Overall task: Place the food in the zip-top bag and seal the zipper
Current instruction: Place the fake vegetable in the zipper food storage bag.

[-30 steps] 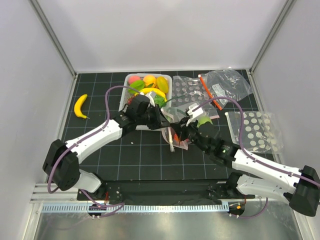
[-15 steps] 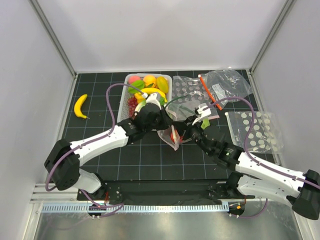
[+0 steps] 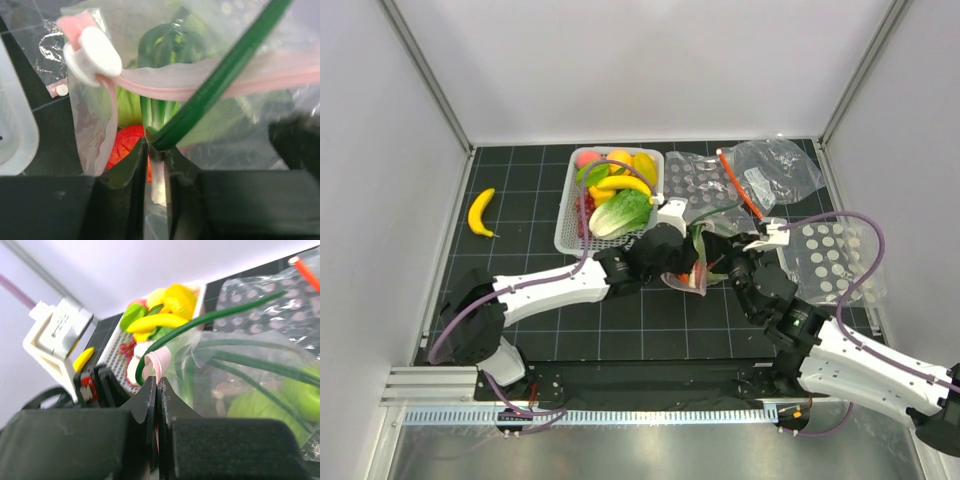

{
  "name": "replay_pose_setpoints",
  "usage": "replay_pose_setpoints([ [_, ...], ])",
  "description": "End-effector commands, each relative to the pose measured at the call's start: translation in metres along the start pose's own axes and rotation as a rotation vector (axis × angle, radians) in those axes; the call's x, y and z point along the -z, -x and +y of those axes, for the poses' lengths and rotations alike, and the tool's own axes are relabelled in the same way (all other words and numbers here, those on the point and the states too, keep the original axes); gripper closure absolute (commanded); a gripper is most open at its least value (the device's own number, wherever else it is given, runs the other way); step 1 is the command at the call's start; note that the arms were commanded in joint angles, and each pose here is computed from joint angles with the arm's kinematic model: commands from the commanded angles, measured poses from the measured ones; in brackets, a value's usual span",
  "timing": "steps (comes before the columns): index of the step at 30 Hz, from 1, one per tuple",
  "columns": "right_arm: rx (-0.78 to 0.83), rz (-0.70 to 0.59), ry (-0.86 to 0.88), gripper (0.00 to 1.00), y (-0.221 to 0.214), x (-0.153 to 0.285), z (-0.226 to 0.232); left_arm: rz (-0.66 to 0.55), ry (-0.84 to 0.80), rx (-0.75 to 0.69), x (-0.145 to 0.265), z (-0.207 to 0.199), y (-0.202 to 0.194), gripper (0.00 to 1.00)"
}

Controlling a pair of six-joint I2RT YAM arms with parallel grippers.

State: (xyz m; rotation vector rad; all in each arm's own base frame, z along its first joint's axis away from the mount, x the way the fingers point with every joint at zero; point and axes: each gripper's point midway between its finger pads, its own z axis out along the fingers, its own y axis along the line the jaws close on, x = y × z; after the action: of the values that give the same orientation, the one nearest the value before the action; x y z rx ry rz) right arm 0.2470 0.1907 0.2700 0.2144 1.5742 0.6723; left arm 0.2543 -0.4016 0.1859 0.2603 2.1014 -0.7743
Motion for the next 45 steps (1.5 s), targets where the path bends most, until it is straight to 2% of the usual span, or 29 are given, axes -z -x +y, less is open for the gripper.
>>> replay_pose_setpoints([
  [1,-0.081,-0.134,-0.124,0.99,0.031,0.002,-0.021,-0.058,0.059,-0.098,0.001,-0.006,0.014,0.72],
  [2,-0.079,-0.141,-0.140,0.99,0.033,0.002,-0.024,-0.063,0.078,-0.113,0.004,-0.004,0.017,0.55],
  [4,-0.061,-0.132,-0.159,0.99,0.031,0.002,-0.027,-0.101,0.108,-0.123,0.012,0.000,0.026,0.43],
  [5,-0.055,-0.134,-0.173,0.99,0.031,0.002,-0.030,-0.123,0.100,-0.117,0.022,-0.001,0.035,0.31],
  [8,-0.035,-0.116,-0.177,0.99,0.026,0.000,-0.031,-0.153,0.102,-0.118,0.038,0.003,0.043,0.18],
  [9,-0.028,-0.112,-0.175,0.99,0.024,0.000,-0.031,-0.176,0.088,-0.119,0.049,0.002,0.053,0.16],
  [13,0.011,-0.073,-0.131,0.99,0.015,-0.004,-0.022,-0.192,0.055,-0.168,0.073,0.003,0.061,0.18],
  [18,0.108,0.028,0.019,0.99,0.000,-0.010,0.008,-0.226,0.061,-0.187,0.088,0.013,0.070,0.47],
  [20,0.117,0.058,0.069,0.99,-0.006,-0.010,0.018,-0.235,0.054,-0.197,0.090,0.013,0.073,0.52],
  [25,0.187,0.156,0.261,0.99,-0.028,-0.007,0.050,-0.244,0.074,-0.204,0.089,0.022,0.078,0.58],
  [31,0.209,0.203,0.315,0.99,-0.041,-0.009,0.061,-0.192,0.028,-0.139,0.077,0.036,0.077,0.59],
  [35,0.206,0.215,0.341,0.99,-0.043,-0.008,0.066,-0.177,0.037,-0.142,0.074,0.040,0.076,0.48],
  [37,0.207,0.217,0.343,0.99,-0.045,-0.008,0.066,-0.167,0.051,-0.144,0.070,0.045,0.074,0.47],
  [42,0.211,0.228,0.350,0.99,-0.047,-0.009,0.067,-0.115,0.117,-0.120,0.058,0.063,0.070,0.49],
  [45,0.214,0.228,0.343,0.99,-0.048,-0.008,0.065,-0.056,0.093,-0.116,0.048,0.060,0.060,0.50],
])
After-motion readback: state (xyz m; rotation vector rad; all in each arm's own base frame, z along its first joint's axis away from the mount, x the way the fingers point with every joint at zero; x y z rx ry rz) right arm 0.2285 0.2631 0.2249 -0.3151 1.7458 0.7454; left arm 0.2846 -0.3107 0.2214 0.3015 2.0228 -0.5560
